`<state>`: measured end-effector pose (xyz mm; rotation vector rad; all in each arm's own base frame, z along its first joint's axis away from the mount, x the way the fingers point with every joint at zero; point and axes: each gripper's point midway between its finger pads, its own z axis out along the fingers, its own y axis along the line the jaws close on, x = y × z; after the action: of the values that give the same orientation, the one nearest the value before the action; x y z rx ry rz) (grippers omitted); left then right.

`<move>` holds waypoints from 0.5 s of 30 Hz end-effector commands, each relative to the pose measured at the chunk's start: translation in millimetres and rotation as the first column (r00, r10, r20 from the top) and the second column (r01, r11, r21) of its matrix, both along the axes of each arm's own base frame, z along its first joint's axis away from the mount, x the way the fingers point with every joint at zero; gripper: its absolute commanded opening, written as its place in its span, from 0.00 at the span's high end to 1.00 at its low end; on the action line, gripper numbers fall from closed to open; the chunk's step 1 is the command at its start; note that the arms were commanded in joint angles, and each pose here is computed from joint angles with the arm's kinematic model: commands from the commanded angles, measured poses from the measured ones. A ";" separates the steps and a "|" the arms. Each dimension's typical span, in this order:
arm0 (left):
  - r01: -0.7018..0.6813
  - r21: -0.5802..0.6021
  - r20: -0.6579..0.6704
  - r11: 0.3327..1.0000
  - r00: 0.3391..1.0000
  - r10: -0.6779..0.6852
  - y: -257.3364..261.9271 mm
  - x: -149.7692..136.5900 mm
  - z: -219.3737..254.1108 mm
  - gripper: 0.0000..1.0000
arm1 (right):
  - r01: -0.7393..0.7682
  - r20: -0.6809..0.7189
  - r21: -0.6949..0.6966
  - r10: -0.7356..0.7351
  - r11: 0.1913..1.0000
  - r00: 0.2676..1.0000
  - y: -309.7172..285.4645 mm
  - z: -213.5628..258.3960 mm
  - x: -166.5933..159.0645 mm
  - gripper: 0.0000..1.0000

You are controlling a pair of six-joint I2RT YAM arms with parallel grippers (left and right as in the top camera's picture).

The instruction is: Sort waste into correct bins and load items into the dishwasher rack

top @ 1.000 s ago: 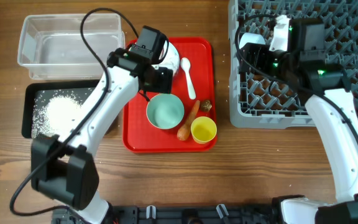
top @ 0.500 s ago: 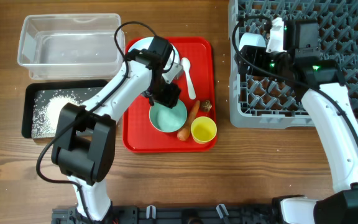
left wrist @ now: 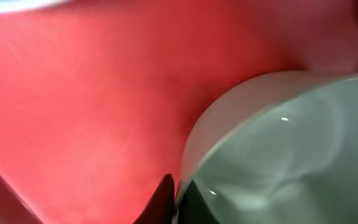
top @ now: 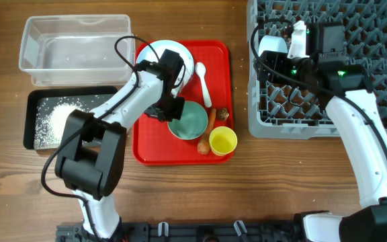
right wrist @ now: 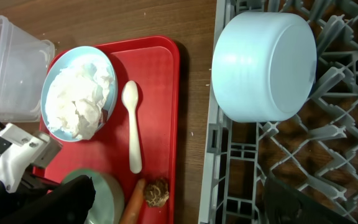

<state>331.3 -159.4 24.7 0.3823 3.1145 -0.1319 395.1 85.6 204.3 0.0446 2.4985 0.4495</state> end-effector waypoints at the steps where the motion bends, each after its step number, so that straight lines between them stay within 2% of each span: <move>1: -0.037 -0.026 0.029 0.999 0.999 0.038 -4.1 10.5 7.0 0.96 | -0.024 -0.009 -0.001 0.024 1.000 1.000 3.2 -4.9 -0.5 0.10; 3: -0.049 -0.033 0.113 0.998 0.992 0.053 -6.4 29.7 33.6 0.96 | -0.026 -0.009 0.002 0.026 1.000 1.000 3.8 -4.7 -0.6 0.10; 4: -0.051 -0.046 0.205 0.998 0.977 0.059 -8.0 46.4 62.0 0.96 | -0.026 -0.009 0.003 0.026 1.000 1.000 3.8 -4.6 -0.5 0.11; 5: -0.067 -0.067 0.352 0.995 0.932 0.087 -7.8 69.9 105.7 0.96 | -0.040 -0.001 0.021 0.041 0.999 0.999 7.8 -2.5 0.0 0.10; 8: -0.062 -0.147 0.520 0.987 0.844 0.130 -13.7 92.1 156.3 0.96 | -0.087 0.029 0.079 0.085 0.993 0.996 20.3 5.6 2.4 0.10; 12: -0.038 -0.205 0.600 0.978 0.785 0.156 -23.3 105.8 181.8 0.96 | -0.124 0.057 0.089 0.119 0.988 0.991 33.2 10.4 3.7 0.11; 15: -0.017 -0.220 0.604 0.975 0.783 0.150 -32.0 104.7 184.2 0.96 | -0.174 0.119 0.086 0.163 0.981 0.979 53.1 20.0 8.4 0.12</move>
<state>437.8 -185.2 205.1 0.2242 2.4340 -0.2423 402.2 119.6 221.8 -0.0701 2.4082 0.5898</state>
